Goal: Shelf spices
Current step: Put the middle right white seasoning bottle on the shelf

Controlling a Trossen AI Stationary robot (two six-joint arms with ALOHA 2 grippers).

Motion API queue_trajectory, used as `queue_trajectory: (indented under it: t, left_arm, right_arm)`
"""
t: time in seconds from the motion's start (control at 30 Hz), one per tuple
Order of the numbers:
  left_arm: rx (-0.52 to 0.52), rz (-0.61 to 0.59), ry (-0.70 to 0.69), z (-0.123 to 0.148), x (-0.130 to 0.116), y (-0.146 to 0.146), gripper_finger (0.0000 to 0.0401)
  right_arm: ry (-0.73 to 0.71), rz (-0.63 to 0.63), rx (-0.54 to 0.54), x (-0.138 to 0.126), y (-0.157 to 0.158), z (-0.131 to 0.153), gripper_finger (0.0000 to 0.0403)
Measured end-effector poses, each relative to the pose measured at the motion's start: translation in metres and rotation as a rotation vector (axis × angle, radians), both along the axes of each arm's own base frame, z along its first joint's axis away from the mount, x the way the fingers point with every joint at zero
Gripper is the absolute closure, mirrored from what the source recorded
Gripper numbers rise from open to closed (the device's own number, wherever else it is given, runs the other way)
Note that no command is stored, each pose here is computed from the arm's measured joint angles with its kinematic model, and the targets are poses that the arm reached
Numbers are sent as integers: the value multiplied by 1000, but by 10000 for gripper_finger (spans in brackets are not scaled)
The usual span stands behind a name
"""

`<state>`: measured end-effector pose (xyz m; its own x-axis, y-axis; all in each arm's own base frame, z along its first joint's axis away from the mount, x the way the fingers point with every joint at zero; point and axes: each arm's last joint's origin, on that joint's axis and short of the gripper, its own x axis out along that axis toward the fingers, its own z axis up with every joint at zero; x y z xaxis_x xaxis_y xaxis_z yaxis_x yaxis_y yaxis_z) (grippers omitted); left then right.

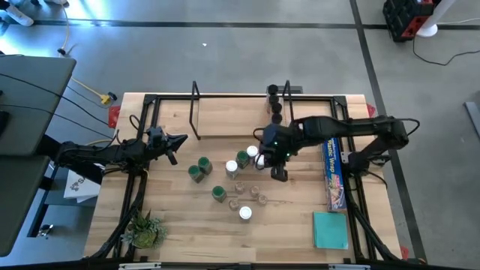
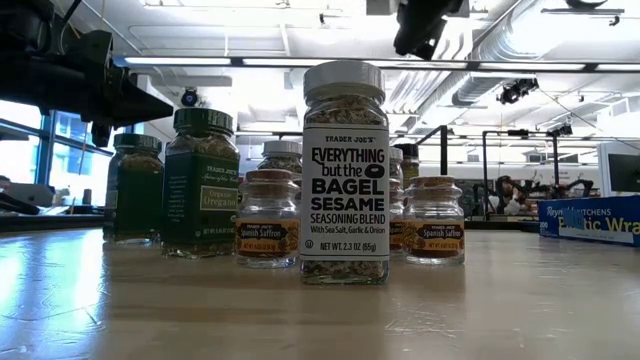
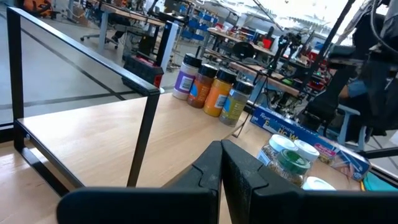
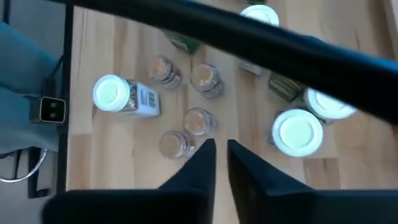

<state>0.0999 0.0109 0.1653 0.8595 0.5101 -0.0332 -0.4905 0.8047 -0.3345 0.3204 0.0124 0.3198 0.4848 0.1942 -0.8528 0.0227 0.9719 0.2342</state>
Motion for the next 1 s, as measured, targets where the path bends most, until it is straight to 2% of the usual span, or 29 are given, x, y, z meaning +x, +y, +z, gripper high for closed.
queue_trajectory:
  t: [0.1,0.33,0.53,0.6,0.7,0.9,1.0]
  left_arm:
    - [0,-1,0,0,0,0,396]
    - [0,0,0,0,0,0,396]
    - [0,-1,0,0,0,0,396]
    - [0,-1,0,0,0,0,396]
    - [0,0,0,0,0,0,396]
    - [0,0,0,0,0,0,396]
    - [0,-1,0,0,0,0,396]
  right_arm:
    - [9,-8,0,9,-6,-10,319]
    - [73,72,-63,29,-21,-41,195]
    - [205,-82,-66,38,-35,-68,106]
    - [272,-158,-63,38,-37,-77,95]
    - [296,-224,-39,40,-38,-81,91]
    - [299,-235,-55,48,-38,-94,91]
    - [314,-249,-59,50,-39,-99,105]
